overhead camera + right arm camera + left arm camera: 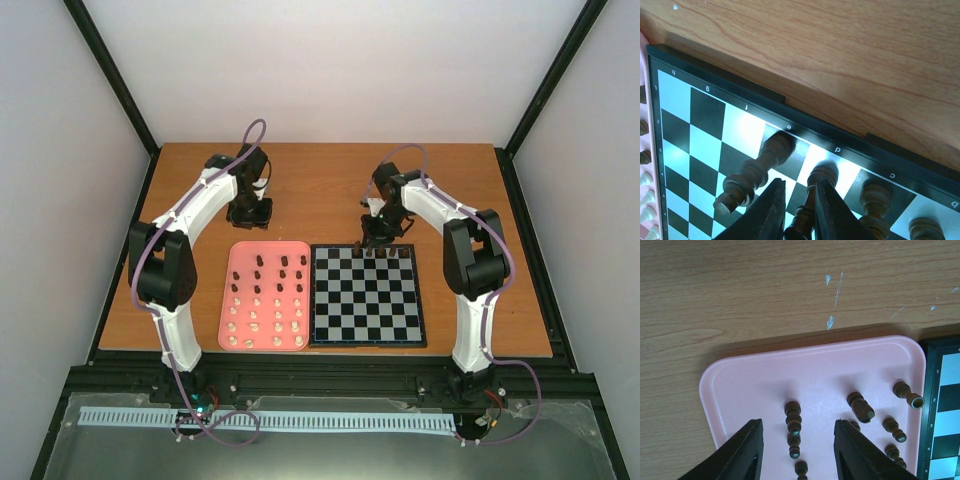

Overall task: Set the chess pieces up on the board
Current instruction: Adjust the chess piece on the chessboard, then pick up the chess piece from the storage box.

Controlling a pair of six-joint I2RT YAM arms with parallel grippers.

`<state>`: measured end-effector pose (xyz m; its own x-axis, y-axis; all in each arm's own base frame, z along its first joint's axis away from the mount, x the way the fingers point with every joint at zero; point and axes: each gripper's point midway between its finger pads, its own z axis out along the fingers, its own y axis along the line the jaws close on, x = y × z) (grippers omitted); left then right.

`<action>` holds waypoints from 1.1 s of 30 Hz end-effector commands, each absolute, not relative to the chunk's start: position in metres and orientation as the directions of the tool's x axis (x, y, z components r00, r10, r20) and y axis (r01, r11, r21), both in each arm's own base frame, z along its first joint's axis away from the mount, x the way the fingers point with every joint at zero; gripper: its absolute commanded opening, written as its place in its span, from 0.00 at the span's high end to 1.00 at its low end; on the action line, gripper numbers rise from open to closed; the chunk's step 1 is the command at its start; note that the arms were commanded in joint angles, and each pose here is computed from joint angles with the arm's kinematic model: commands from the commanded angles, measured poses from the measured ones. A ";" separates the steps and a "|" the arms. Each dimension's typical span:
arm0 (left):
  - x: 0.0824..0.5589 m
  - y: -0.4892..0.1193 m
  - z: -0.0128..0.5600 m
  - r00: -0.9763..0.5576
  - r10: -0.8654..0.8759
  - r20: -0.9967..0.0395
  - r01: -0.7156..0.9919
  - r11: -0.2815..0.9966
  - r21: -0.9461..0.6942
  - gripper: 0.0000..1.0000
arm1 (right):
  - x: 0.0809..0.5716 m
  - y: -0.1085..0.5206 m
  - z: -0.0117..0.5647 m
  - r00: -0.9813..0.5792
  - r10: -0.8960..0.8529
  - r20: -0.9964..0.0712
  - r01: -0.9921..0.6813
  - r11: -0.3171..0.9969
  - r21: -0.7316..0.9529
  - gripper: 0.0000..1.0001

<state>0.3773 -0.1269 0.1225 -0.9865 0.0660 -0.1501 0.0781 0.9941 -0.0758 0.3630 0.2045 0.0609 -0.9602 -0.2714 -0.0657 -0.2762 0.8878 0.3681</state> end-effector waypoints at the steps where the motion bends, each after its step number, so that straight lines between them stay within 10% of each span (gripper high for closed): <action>1: 0.381 -0.126 0.129 -0.982 0.056 -0.178 0.074 0.993 -0.096 0.54 | 0.356 0.205 0.057 -0.958 -0.284 -0.050 -0.282 0.891 0.357 0.83; 22: 0.357 -0.123 0.121 -0.991 0.041 -0.124 0.055 0.992 -0.111 0.54 | 0.458 0.196 0.161 -0.887 -0.119 -0.446 -0.237 0.947 0.219 0.67; 33: 0.330 -0.121 0.095 -0.999 0.016 -0.045 0.021 0.991 -0.130 0.55 | 0.463 0.173 0.182 -0.882 -0.134 -0.451 -0.240 0.953 0.185 0.58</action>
<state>0.3282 -0.1185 0.0892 -0.9989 0.0450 -0.0159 0.0463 0.9952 -0.0861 0.4719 0.1865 0.1720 -0.8813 -0.1236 -0.4562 -0.2450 0.9448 0.2173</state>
